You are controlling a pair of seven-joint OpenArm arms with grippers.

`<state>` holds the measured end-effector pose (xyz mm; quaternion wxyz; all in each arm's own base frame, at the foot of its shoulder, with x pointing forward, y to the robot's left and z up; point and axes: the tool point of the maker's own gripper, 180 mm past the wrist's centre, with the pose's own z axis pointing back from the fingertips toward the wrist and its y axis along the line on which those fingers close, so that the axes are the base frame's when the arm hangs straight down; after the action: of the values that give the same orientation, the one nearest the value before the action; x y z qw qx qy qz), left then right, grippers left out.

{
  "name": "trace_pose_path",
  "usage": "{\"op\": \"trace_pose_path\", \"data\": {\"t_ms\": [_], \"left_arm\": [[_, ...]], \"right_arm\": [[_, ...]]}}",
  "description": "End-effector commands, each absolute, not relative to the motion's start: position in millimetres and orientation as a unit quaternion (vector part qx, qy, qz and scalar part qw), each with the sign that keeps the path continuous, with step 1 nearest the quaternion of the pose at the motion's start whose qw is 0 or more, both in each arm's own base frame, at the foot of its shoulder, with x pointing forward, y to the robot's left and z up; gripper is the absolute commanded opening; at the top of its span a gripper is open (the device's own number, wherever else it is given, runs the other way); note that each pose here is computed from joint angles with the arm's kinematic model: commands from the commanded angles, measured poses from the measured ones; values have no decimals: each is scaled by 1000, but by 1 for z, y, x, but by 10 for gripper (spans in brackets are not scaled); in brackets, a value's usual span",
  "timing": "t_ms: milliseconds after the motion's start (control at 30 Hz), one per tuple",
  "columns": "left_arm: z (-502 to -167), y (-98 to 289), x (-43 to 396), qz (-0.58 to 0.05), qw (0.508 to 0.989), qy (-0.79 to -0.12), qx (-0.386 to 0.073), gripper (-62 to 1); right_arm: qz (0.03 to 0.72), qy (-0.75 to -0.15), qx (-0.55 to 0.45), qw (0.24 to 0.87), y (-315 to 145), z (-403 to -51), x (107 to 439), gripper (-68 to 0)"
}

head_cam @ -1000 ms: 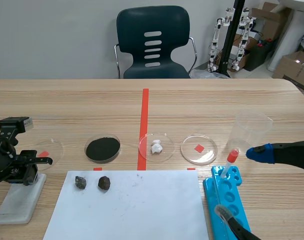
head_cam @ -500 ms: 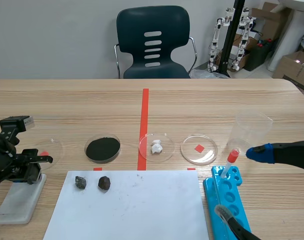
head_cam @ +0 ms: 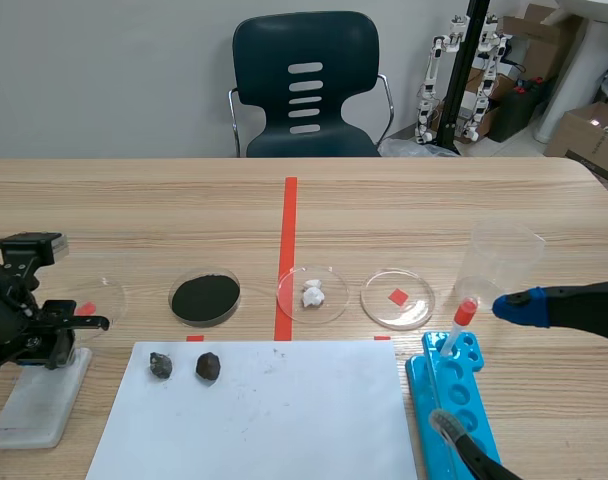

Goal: Rub the mineral on the streak plate

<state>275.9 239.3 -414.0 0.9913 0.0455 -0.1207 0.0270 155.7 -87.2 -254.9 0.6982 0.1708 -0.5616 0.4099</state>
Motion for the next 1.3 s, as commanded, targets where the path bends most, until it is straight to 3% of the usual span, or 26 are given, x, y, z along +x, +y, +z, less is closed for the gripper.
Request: {"op": "trace_pose_path", "data": {"t_ms": [0,300,367,533,800,1033,1267], "left_arm": [[-414,260,269,31,990,-111,84,-509],[-411,275,268,37,985,-112,128,-509],[-413,268,267,39,987,-109,111,-509],[-418,232,268,27,994,-107,13,-509],[-416,203,272,19,991,-117,-69,-509],[-416,210,273,15,991,-122,-48,-509],[-418,246,272,20,991,-124,49,-509]], "right_arm": [[404,-569,175,694,-86,-250,157,-146],[404,-569,175,694,-86,-250,157,-146],[404,-569,175,694,-86,-250,157,-146],[404,-569,175,694,-86,-250,157,-146],[404,-569,175,694,-86,-250,157,-146],[404,-569,175,694,-86,-250,157,-146],[404,-569,175,694,-86,-250,157,-146]]}}
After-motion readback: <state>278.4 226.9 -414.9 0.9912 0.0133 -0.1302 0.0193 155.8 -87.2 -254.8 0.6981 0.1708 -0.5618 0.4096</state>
